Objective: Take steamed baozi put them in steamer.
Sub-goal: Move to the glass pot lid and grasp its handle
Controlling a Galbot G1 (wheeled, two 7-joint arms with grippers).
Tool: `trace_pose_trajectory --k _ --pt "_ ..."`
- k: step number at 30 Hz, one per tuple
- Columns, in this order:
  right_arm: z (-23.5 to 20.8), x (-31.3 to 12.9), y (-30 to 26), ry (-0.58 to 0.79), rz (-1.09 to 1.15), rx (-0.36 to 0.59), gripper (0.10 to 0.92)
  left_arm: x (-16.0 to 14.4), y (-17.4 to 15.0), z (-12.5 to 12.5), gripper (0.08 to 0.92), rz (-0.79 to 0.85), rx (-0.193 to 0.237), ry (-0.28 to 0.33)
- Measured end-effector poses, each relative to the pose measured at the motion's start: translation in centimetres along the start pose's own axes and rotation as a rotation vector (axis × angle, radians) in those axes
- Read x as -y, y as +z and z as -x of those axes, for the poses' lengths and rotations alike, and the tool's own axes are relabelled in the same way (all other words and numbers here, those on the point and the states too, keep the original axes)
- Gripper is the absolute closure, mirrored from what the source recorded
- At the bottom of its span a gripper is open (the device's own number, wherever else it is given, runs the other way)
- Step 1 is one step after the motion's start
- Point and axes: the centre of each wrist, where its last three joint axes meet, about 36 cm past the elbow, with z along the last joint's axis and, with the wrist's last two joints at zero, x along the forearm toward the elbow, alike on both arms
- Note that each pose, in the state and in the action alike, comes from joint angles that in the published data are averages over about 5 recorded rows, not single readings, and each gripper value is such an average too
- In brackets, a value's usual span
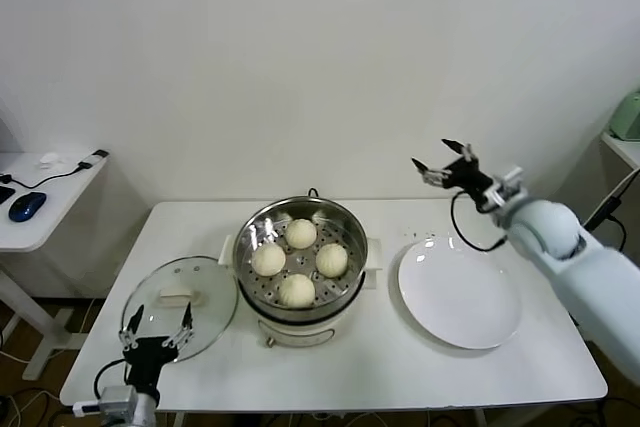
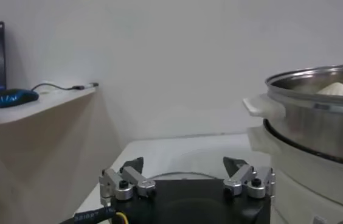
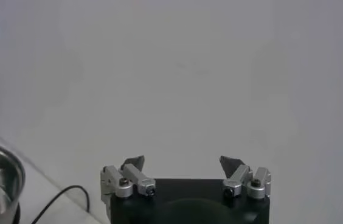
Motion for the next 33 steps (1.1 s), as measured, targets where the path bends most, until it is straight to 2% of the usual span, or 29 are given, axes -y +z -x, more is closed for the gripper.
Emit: trace_pose_trajectory --k 9,16,21,33 --pt "-9.0 -4.4 11.7 0.114 0.118 -0.043 0.199 -0.5 0.9 -0.1 0.177 0.117 0.053 -0.017" --pt "-14.9 -10.0 17.3 0.145 0.184 -0.069 0.2 -1.4 2.1 0.2 0.177 0.294 0.114 -0.057" --pt "-17.5 -13.3 19.4 0.162 0.213 -0.097 0.2 -2.3 3.6 0.4 0.177 0.525 0.138 -0.117" --pt "-18.9 -17.3 20.4 0.208 0.241 -0.108 0.2 -2.7 8.4 0.9 0.177 1.102 0.137 -0.192"
